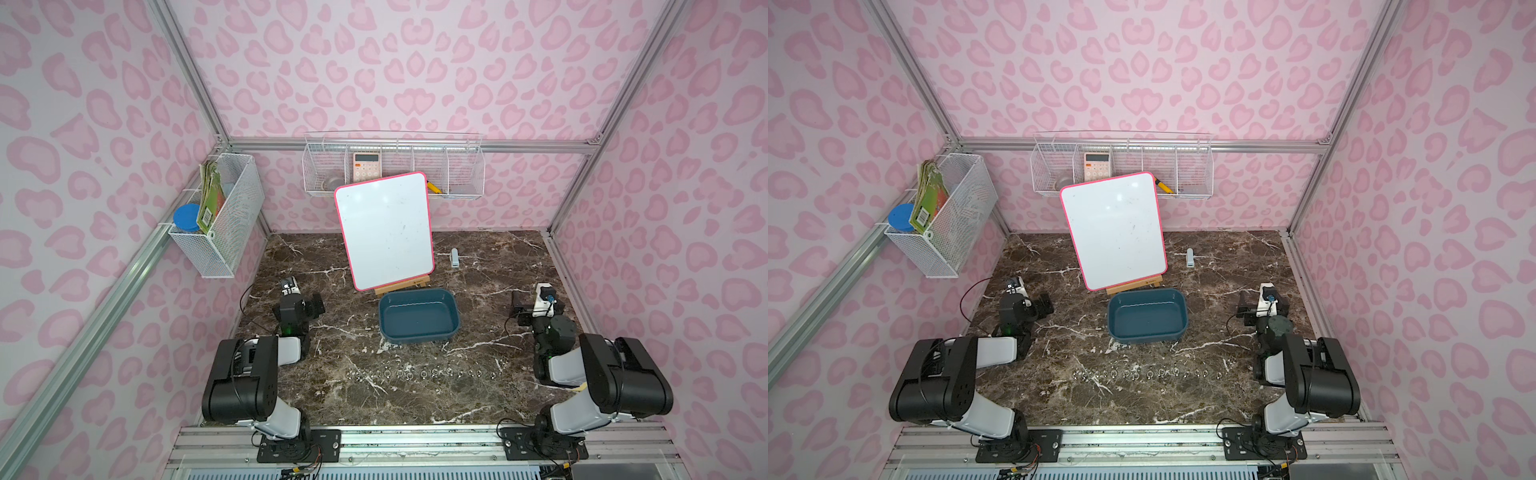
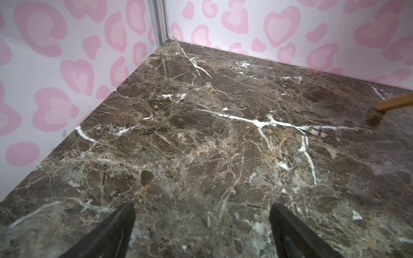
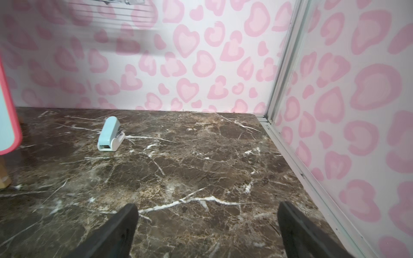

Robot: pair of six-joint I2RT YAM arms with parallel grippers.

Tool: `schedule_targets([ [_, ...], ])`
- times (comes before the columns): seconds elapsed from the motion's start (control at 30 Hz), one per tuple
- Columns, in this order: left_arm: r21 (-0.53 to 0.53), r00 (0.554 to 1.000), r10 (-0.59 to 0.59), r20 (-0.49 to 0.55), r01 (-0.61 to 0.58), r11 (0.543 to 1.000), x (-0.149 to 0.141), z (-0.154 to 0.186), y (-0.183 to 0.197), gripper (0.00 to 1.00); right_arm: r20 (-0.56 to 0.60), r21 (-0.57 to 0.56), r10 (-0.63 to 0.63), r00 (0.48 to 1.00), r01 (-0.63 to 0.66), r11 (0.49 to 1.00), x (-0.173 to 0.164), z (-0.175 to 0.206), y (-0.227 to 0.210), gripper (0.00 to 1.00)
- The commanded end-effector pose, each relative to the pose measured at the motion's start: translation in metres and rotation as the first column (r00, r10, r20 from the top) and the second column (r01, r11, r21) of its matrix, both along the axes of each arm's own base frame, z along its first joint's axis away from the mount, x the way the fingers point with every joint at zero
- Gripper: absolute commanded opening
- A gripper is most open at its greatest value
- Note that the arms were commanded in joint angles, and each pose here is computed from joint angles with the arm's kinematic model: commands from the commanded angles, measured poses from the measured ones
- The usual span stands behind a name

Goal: Take out the wing nut from the storage box
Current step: Reset both arms

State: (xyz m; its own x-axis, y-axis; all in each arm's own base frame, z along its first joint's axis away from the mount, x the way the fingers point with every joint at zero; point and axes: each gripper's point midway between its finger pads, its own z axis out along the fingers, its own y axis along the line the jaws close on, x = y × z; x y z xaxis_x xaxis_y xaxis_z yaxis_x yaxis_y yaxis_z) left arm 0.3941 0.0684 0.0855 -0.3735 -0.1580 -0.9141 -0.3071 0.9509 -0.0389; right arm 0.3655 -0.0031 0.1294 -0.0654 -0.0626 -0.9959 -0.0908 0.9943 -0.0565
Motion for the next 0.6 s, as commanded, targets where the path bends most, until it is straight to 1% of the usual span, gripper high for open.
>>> schedule_targets([
  [0.0, 0.002, 1.000, -0.001, 0.002, 0.001, 1.000, 0.000, 0.001, 0.000, 0.98, 0.032, -0.014, 0.211, 0.977, -0.211, 0.977, -0.006, 0.008, 0.034, 0.99],
  [0.17, 0.002, 1.000, 0.000, 0.003, 0.000, 1.000, 0.000, 0.001, 0.000, 0.99, 0.036, -0.010, 0.193, 0.981, -0.193, 0.981, -0.004, 0.008, 0.032, 0.99],
  [0.23, 0.001, 1.000, -0.001, 0.003, 0.001, 1.000, 0.000, 0.002, 0.000, 0.98, 0.028, 0.013, 0.098, 0.995, -0.099, 0.995, 0.000, 0.007, 0.018, 0.99],
  [0.3, 0.000, 1.000, -0.002, 0.003, 0.002, 1.000, 0.000, 0.001, 0.000, 0.99, 0.012, 0.037, -0.043, 0.999, 0.042, 0.998, 0.004, 0.005, -0.001, 0.99],
  [0.4, 0.001, 1.000, -0.002, 0.005, 0.002, 1.000, 0.001, 0.002, 0.000, 0.99, 0.005, 0.022, -0.069, 0.998, 0.069, 0.997, 0.006, 0.004, -0.002, 1.00],
  [0.57, 0.000, 1.000, -0.002, -0.002, 0.002, 1.000, 0.001, 0.000, 0.000, 0.99, 0.003, 0.019, -0.070, 0.998, 0.070, 0.997, 0.006, 0.004, -0.001, 0.99],
])
